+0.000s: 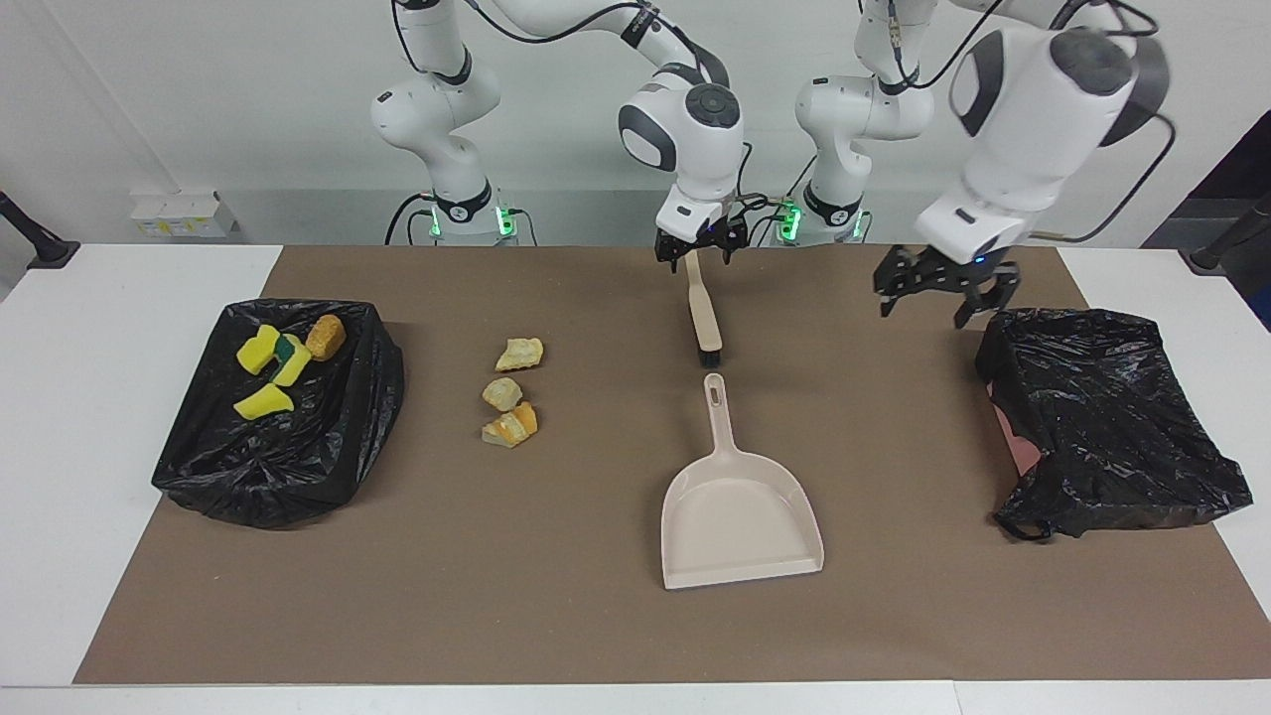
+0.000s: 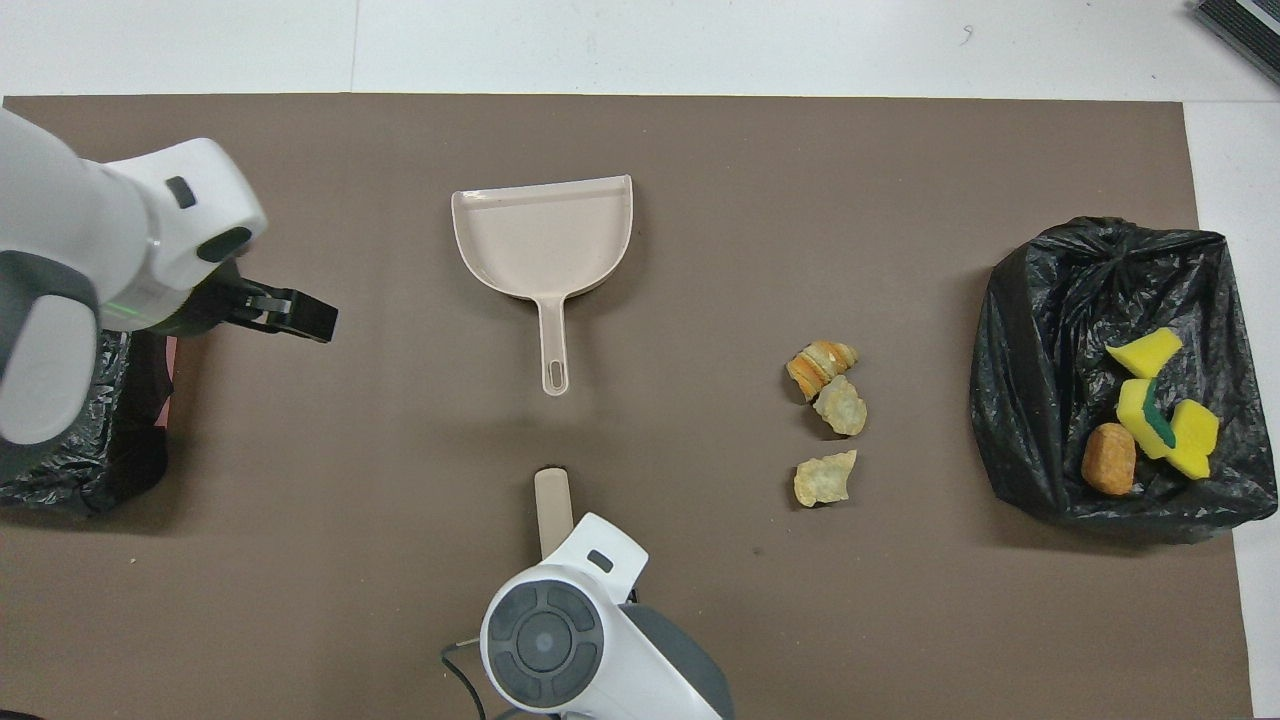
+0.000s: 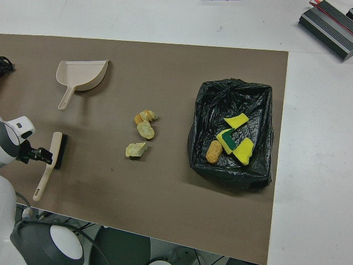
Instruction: Sweep and dump trash in bin
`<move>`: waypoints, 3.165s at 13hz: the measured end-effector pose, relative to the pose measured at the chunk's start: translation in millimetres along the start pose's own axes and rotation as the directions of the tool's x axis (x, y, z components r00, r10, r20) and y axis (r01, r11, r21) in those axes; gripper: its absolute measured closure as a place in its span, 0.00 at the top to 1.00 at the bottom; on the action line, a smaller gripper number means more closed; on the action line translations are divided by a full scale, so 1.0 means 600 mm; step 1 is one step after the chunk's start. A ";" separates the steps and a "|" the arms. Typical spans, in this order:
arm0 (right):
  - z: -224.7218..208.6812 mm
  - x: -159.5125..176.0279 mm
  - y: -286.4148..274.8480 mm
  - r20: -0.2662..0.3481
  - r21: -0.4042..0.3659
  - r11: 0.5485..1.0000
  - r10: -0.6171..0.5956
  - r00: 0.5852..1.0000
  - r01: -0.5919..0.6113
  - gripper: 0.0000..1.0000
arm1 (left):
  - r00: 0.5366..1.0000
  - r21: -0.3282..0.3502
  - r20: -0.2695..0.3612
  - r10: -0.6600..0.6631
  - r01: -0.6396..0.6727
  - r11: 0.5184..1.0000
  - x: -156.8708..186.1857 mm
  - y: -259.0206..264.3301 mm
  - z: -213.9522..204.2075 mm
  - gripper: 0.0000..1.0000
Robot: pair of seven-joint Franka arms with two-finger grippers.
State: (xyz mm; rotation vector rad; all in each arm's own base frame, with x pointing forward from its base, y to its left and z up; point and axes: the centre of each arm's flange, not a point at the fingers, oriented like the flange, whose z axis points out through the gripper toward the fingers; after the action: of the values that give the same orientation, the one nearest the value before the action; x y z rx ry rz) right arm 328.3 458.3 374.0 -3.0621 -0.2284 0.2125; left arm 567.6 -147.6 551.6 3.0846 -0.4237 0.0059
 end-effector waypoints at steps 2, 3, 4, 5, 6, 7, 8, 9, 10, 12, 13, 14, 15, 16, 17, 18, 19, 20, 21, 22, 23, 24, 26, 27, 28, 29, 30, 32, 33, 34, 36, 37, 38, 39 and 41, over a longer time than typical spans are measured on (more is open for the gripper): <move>0.038 -0.022 0.004 -0.010 0.013 1.000 0.004 1.000 -0.003 1.00 | 1.000 -0.001 0.009 0.012 -0.012 1.000 0.020 0.042 0.044 1.00; 0.056 -0.032 0.006 -0.009 0.010 1.000 0.000 1.000 0.000 1.00 | 1.000 -0.001 0.014 0.011 -0.011 1.000 0.030 0.063 0.064 1.00; 0.067 -0.038 0.008 -0.005 0.006 1.000 -0.002 1.000 0.002 1.00 | 1.000 -0.001 0.018 0.003 -0.003 1.000 0.039 0.086 0.087 1.00; 0.070 -0.040 0.009 -0.003 0.003 1.000 -0.002 1.000 0.002 1.00 | 1.000 -0.001 0.019 -0.012 0.012 1.000 0.047 0.107 0.107 1.00; 0.069 -0.041 0.009 -0.004 0.003 1.000 -0.002 1.000 0.002 0.96 | 0.999 -0.001 0.019 -0.031 0.031 1.000 0.054 0.130 0.128 1.00; 0.069 -0.044 0.008 -0.003 0.003 1.000 -0.006 1.000 0.006 0.95 | 0.999 -0.001 0.018 -0.050 0.050 0.999 0.061 0.157 0.148 1.00; 0.074 -0.054 0.001 0.001 -0.001 1.000 -0.018 1.000 0.018 0.85 | 0.998 -0.002 0.016 -0.066 0.066 0.998 0.067 0.181 0.170 1.00; 0.079 -0.066 -0.006 0.006 -0.006 0.999 -0.032 0.999 0.032 0.70 | 0.997 -0.003 0.010 -0.079 0.079 0.997 0.074 0.198 0.192 1.00; 0.084 -0.075 -0.011 0.010 -0.009 0.999 -0.043 0.999 0.043 0.65 | 0.996 -0.005 0.005 -0.094 0.094 0.996 0.082 0.208 0.217 1.00; 0.089 -0.082 -0.012 0.015 -0.015 0.999 -0.048 0.999 0.048 0.64 | 0.991 -0.005 0.007 -0.133 0.133 0.991 0.096 0.227 0.270 1.00; 0.089 -0.082 -0.011 0.015 -0.015 0.999 -0.047 0.999 0.048 0.57 | 0.988 -0.005 0.008 -0.153 0.153 0.988 0.101 0.241 0.292 1.00; 0.089 -0.081 -0.011 0.015 -0.015 0.999 -0.046 0.999 0.046 0.44 | 0.985 -0.005 0.011 -0.172 0.172 0.985 0.107 0.257 0.310 1.00; 0.089 -0.078 -0.009 0.015 -0.014 0.999 -0.042 0.999 0.042 0.27 | 0.981 -0.006 0.010 -0.193 0.193 0.981 0.113 0.274 0.321 1.00; 0.088 -0.075 -0.006 0.015 -0.013 0.999 -0.036 0.999 0.036 0.26 | 0.978 -0.007 0.008 -0.208 0.208 0.978 0.118 0.285 0.326 1.00; 0.087 -0.071 -0.003 0.014 -0.012 0.999 -0.029 0.999 0.029 0.26 | 0.976 -0.011 0.006 -0.218 0.218 0.976 0.122 0.290 0.327 1.00; 0.086 -0.067 0.001 0.014 -0.011 1.000 -0.023 1.000 0.023 0.26 | 0.974 -0.019 0.006 -0.228 0.228 0.973 0.124 0.289 0.325 1.00; 0.085 -0.061 0.005 0.014 -0.010 1.000 -0.015 1.000 0.015 0.26 | 0.970 -0.035 0.012 -0.241 0.241 0.970 0.125 0.289 0.323 1.00; 0.084 -0.057 0.009 0.013 -0.009 1.000 -0.008 1.000 0.008 0.26 | 0.967 -0.055 0.021 -0.256 0.257 0.965 0.126 0.290 0.323 1.00; 0.083 -0.053 0.012 0.014 -0.010 1.000 -0.003 1.000 0.003 0.26 | 0.963 -0.067 0.029 -0.269 0.270 0.961 0.125 0.291 0.324 1.00; 0.079 -0.051 0.016 0.015 -0.012 1.000 0.001 1.000 -0.001 0.26 | 0.960 -0.071 0.035 -0.278 0.280 0.957 0.125 0.291 0.327 1.00; 0.067 -0.046 0.022 0.012 -0.014 1.000 0.007 1.000 -0.006 0.26 | 0.958 -0.073 0.040 -0.283 0.285 0.956 0.125 0.292 0.330 0.93; 0.046 -0.040 0.036 0.009 -0.019 1.000 0.014 1.000 -0.014 0.26 | 0.958 -0.075 0.045 -0.285 0.287 0.955 0.124 0.293 0.332 0.93; -0.011 -0.024 0.084 0.017 -0.034 0.999 0.007 1.000 -0.007 0.26 | 0.957 -0.071 0.054 -0.286 0.289 0.955 0.120 0.293 0.339 0.70; -0.045 -0.015 0.118 0.022 -0.039 0.999 0.000 1.000 0.001 0.26 | 0.956 -0.070 0.058 -0.286 0.290 0.954 0.119 0.293 0.341 0.53; -0.076 -0.009 0.152 0.027 -0.043 0.999 -0.007 1.000 0.008 0.26 | 0.956 -0.069 0.060 -0.286 0.290 0.954 0.119 0.293 0.342 0.39; -0.105 -0.002 0.189 0.032 -0.046 0.999 -0.013 0.999 0.014 0.26 | 0.956 -0.068 0.062 -0.287 0.291 0.954 0.118 0.293 0.342 0.31; -0.132 0.005 0.228 0.035 -0.046 0.999 -0.016 0.999 0.018 0.26 | 0.956 -0.066 0.064 -0.287 0.291 0.954 0.118 0.292 0.342 0.31; -0.170 0.018 0.303 0.037 -0.057 0.998 -0.006 0.999 0.009 0.26 | 0.957 -0.055 0.066 -0.281 0.285 0.957 0.120 0.284 0.338 0.31; -0.180 0.028 0.350 0.039 -0.096 0.995 0.009 0.999 -0.005 0.26 | 0.964 -0.045 0.060 -0.258 0.261 0.964 0.122 0.278 0.332 0.31; -0.184 0.038 0.394 0.041 -0.141 0.990 0.027 0.999 -0.021 0.26 | 0.974 -0.043 0.048 -0.222 0.224 0.974 0.125 0.272 0.319 0.31; -0.177 0.059 0.482 0.049 -0.209 0.977 0.053 0.997 -0.042 0.26 | 0.993 -0.044 0.032 -0.118 0.119 0.992 0.123 0.249 0.277 0.31; -0.170 0.067 0.529 0.058 -0.234 0.971 0.064 0.996 -0.049 0.26 | 0.998 -0.043 0.035 -0.058 0.059 0.997 0.121 0.228 0.257 0.31; -0.158 0.076 0.575 0.063 -0.253 0.966 0.074 0.995 -0.056 0.26 | 0.999 -0.043 0.046 0.024 -0.022 0.999 0.117 0.201 0.240 0.31; -0.139 0.083 0.607 0.072 -0.264 0.962 0.084 0.994 -0.062 0.26 | 0.992 -0.048 0.053 0.117 -0.114 0.992 0.114 0.177 0.227 0.31; -0.094 0.096 0.633 0.115 -0.287 0.956 0.092 0.989 -0.056 0.26 | 0.957 -0.062 0.065 0.281 -0.277 0.959 0.111 0.136 0.220 0.31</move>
State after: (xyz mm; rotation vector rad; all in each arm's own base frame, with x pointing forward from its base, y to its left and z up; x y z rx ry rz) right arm 447.1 88.9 394.3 -3.3485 -0.1622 0.4143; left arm 609.8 -247.6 422.3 2.9517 -0.8453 -0.1104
